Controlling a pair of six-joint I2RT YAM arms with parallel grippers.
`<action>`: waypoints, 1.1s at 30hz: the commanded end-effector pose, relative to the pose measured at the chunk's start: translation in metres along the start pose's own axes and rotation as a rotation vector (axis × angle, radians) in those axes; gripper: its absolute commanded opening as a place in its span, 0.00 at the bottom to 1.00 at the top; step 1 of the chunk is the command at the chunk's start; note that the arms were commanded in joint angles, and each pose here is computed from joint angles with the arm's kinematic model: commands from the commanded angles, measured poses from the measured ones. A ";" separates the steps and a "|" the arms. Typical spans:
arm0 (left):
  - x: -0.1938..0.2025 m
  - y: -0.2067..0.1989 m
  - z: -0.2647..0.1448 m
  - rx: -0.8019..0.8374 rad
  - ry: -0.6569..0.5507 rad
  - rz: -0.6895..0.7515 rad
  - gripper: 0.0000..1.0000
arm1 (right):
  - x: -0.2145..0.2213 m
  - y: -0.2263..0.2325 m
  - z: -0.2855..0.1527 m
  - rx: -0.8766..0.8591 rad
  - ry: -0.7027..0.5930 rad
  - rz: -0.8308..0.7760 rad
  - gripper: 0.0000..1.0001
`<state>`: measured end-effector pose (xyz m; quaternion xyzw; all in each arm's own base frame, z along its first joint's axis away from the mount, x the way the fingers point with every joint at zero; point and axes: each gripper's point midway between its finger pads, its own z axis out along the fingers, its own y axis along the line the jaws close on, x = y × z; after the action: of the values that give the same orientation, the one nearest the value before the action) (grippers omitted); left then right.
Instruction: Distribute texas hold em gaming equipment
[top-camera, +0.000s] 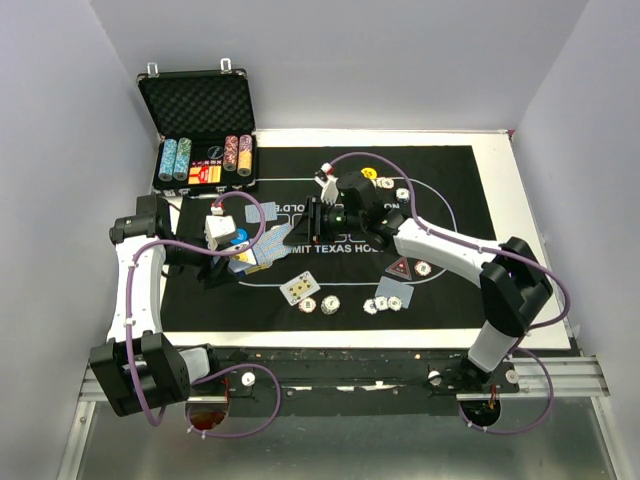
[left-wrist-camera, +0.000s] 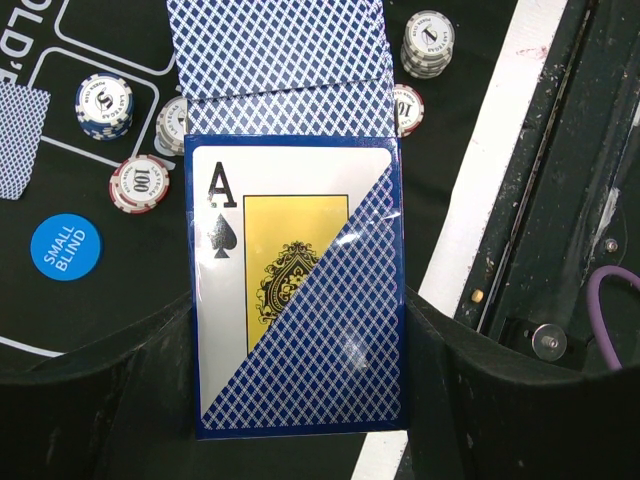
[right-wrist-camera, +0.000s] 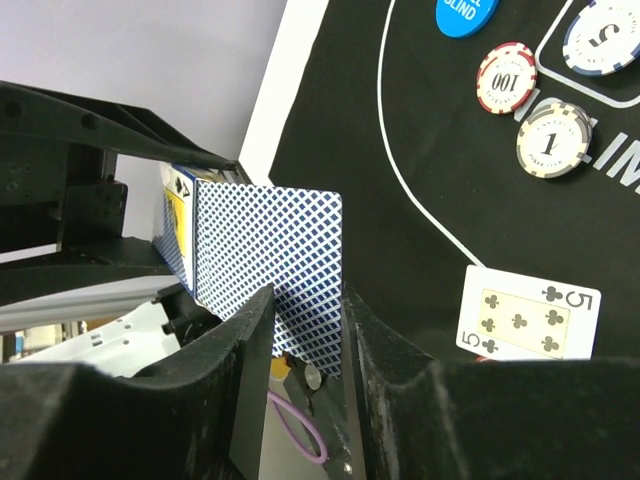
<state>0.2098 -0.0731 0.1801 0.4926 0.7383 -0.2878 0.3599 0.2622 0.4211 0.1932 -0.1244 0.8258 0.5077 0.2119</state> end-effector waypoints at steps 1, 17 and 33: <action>-0.013 -0.054 -0.006 0.155 -0.037 -0.203 0.12 | -0.008 0.011 -0.011 -0.031 -0.041 0.006 0.38; -0.013 -0.054 -0.005 0.158 -0.036 -0.207 0.12 | -0.017 0.010 -0.032 -0.079 -0.077 0.077 0.28; -0.011 -0.054 -0.004 0.165 -0.034 -0.210 0.12 | -0.028 0.014 -0.052 -0.274 -0.098 0.263 0.01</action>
<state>0.2105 -0.0731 0.1783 0.4904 0.7396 -0.2918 0.3568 0.2752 0.3825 0.2056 -0.0118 0.7863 0.5936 0.1711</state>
